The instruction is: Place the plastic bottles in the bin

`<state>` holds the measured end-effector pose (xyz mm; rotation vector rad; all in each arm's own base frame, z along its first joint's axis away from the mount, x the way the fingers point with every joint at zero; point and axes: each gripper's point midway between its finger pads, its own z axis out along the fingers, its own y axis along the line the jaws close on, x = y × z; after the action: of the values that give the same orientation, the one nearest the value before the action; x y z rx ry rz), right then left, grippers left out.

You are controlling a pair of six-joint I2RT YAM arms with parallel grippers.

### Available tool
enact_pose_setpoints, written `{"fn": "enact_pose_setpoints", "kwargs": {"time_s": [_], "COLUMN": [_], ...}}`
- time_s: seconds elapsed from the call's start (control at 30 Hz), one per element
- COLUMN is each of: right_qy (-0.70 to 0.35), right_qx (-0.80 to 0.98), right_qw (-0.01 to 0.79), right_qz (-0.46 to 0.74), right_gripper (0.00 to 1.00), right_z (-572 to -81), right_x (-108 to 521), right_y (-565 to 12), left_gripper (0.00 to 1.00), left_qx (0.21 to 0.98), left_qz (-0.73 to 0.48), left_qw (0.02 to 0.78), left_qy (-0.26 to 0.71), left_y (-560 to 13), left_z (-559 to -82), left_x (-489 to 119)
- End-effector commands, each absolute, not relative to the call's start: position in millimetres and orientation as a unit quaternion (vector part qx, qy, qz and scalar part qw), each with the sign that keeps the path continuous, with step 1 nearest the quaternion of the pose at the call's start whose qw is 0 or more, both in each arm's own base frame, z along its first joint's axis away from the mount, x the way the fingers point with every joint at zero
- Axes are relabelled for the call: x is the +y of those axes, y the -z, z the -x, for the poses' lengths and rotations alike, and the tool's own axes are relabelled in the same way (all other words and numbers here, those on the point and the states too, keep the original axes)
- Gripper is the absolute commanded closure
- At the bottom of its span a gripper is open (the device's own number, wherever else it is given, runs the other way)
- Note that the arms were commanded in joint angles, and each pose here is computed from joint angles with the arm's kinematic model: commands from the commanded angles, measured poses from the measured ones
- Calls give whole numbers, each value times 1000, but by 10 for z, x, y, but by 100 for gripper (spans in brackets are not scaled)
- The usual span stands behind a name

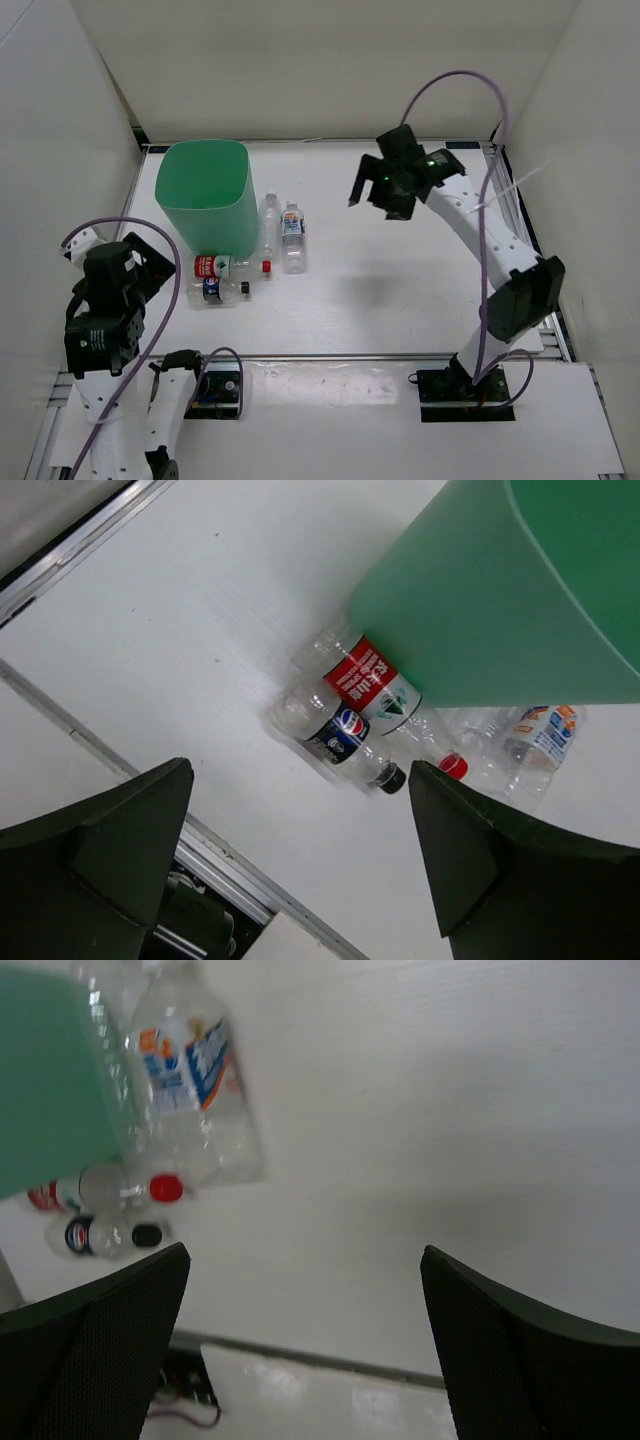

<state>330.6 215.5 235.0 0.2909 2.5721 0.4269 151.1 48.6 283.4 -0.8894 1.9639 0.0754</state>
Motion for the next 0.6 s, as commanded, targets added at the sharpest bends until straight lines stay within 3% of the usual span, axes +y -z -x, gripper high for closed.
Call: {"fn": "enact_pose_setpoints", "kwargs": {"time_s": [0.0,0.03,0.27,0.57], "right_qy": [-255,-284,-329,-338], "right_qx": [944,935,926,932], "right_qw": [208,211,159,88], "right_qz": [11,32,97,95], "right_gripper": [0,0,0,0], "right_z": [-3326,-3393,-3722,-3852], "right_x": [2737,2879,3400,3741], "right_y": [-2259,-2453,-1908,-1172], "left_gripper": [0,0,0,0], "left_qx": [800,800,806,821], "left_qz": [398,400,380,353], "left_qw": [445,442,450,445], "left_qy": [-56,-62,-52,-56], "left_y": [-2790,-2778,-2795,-2697], "left_z": [-1568,-1546,-1664,-1754], "left_x": [573,590,550,533]}}
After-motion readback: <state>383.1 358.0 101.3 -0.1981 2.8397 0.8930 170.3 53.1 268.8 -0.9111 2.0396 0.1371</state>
